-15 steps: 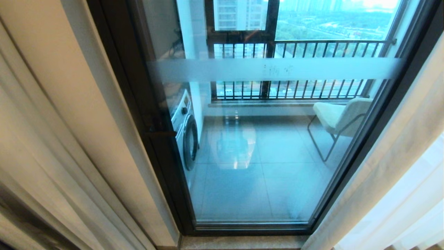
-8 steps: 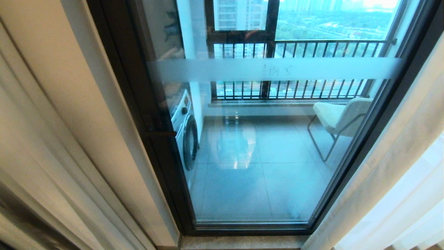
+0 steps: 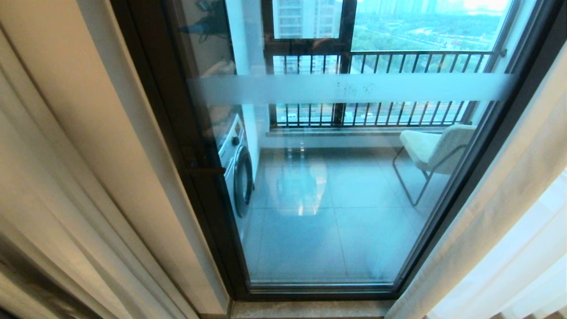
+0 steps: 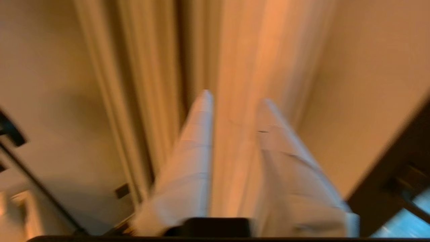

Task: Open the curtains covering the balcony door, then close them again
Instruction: Close the inner curtains on both sides

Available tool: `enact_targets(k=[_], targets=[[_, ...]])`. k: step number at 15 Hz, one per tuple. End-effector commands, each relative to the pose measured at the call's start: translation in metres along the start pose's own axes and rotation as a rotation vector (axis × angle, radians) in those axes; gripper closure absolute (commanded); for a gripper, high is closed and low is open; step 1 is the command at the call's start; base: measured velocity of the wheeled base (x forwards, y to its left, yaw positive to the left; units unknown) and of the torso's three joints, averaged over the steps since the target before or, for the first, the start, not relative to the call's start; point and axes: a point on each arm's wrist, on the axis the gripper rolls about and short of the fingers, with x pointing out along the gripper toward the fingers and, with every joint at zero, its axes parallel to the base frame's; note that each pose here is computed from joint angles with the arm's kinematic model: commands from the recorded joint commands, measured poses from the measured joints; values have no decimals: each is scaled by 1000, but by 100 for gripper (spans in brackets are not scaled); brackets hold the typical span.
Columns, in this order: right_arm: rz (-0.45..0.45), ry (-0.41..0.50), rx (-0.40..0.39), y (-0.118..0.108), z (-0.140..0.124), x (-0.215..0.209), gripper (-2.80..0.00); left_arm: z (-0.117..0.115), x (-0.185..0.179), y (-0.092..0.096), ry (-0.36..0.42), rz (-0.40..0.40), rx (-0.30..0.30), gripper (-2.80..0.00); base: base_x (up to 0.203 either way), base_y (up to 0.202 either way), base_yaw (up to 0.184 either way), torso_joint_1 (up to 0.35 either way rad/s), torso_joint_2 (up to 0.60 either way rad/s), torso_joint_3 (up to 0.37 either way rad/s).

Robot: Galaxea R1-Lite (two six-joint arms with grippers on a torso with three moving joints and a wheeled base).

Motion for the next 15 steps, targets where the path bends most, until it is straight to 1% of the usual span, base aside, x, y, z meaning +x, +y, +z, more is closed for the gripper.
enact_targets(k=[1, 4, 6, 10, 12, 15], targets=[[1, 0, -1, 0, 0, 0, 0, 2, 20, -11, 30, 70, 22, -280, 0, 0, 0, 0, 0, 0], [1, 0, -1, 0, 0, 0, 0, -2, 34, -16, 49, 179, 36, -280, 0, 0, 0, 0, 0, 0], [1, 0, -1, 0, 0, 0, 0, -3, 44, -21, 63, 234, 27, -280, 0, 0, 0, 0, 0, 0], [1, 0, -1, 0, 0, 0, 0, -1, 74, -38, 80, 277, -66, -280, 0, 0, 0, 0, 0, 0], [1, 0, -1, 0, 0, 0, 0, -2, 93, -50, 96, 295, -87, -280, 0, 0, 0, 0, 0, 0], [1, 1, -1, 0, 0, 0, 0, -2, 117, -64, 112, 295, -95, -280, 0, 0, 0, 0, 0, 0]])
